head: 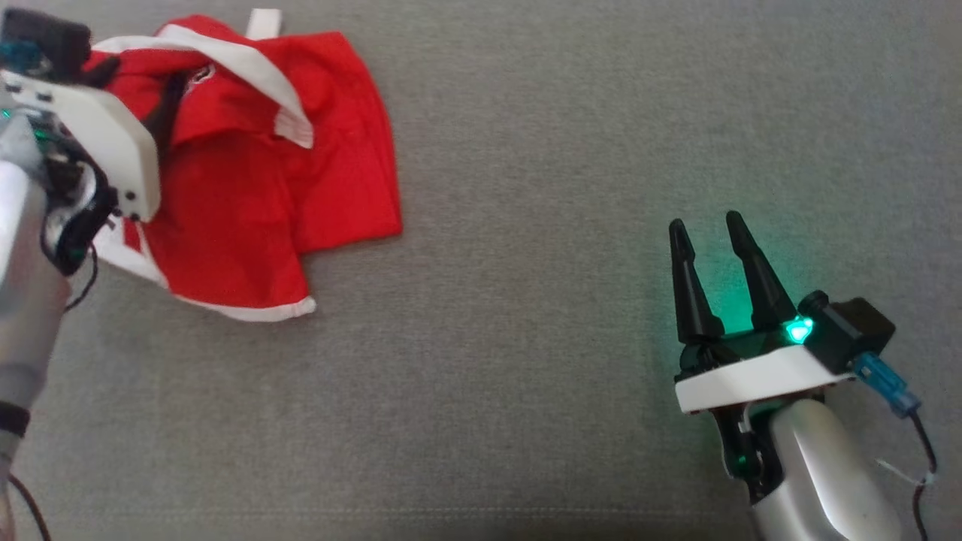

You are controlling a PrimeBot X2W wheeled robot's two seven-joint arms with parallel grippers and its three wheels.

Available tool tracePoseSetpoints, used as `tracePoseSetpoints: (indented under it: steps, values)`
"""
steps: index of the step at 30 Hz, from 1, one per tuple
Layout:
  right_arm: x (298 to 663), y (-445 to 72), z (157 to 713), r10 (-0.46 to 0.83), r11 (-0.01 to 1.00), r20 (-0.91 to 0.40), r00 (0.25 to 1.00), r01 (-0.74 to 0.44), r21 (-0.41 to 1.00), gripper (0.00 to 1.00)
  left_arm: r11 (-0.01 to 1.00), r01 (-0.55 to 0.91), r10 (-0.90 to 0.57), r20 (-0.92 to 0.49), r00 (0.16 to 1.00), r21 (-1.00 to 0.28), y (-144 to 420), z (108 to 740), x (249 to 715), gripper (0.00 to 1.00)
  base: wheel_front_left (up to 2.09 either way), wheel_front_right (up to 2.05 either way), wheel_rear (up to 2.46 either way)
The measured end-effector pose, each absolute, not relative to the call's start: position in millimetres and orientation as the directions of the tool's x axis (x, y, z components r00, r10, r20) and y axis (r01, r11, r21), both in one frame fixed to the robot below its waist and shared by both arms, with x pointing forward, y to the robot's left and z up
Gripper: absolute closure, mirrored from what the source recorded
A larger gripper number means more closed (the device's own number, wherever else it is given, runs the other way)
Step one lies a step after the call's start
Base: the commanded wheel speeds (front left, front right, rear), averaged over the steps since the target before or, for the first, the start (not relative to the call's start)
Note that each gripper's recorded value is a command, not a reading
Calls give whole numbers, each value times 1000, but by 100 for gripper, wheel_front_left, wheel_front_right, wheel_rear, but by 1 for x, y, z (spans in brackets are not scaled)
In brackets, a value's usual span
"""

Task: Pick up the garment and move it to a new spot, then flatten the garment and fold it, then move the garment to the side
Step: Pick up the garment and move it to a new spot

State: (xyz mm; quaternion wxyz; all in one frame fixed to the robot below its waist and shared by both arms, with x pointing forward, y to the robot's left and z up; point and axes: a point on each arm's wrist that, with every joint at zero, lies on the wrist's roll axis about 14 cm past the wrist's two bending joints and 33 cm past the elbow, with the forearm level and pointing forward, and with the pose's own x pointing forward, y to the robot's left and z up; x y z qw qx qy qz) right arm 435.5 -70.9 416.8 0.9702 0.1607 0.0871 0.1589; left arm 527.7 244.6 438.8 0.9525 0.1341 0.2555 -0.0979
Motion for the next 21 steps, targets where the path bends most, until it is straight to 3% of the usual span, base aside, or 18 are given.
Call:
tracePoseSetpoints:
  steps: [4,5,6,21]
  values:
    - [438,-78,412,318,904,-130,939,-259,339,0,940,279,-127,-557,821,197,239,425,537,0,0,0,0]
    - [438,-79,411,313,905,-133,940,-254,341,0,937,288,-132,-565,814,196,238,422,537,4,0,0,0]
    - [438,-81,410,310,905,-134,941,-250,344,0,937,293,-137,-568,812,193,236,420,537,98,0,0,0]
    - [433,-75,444,323,897,-58,945,-286,337,0,959,198,-158,-199,967,201,244,519,546,100,0,0,0]
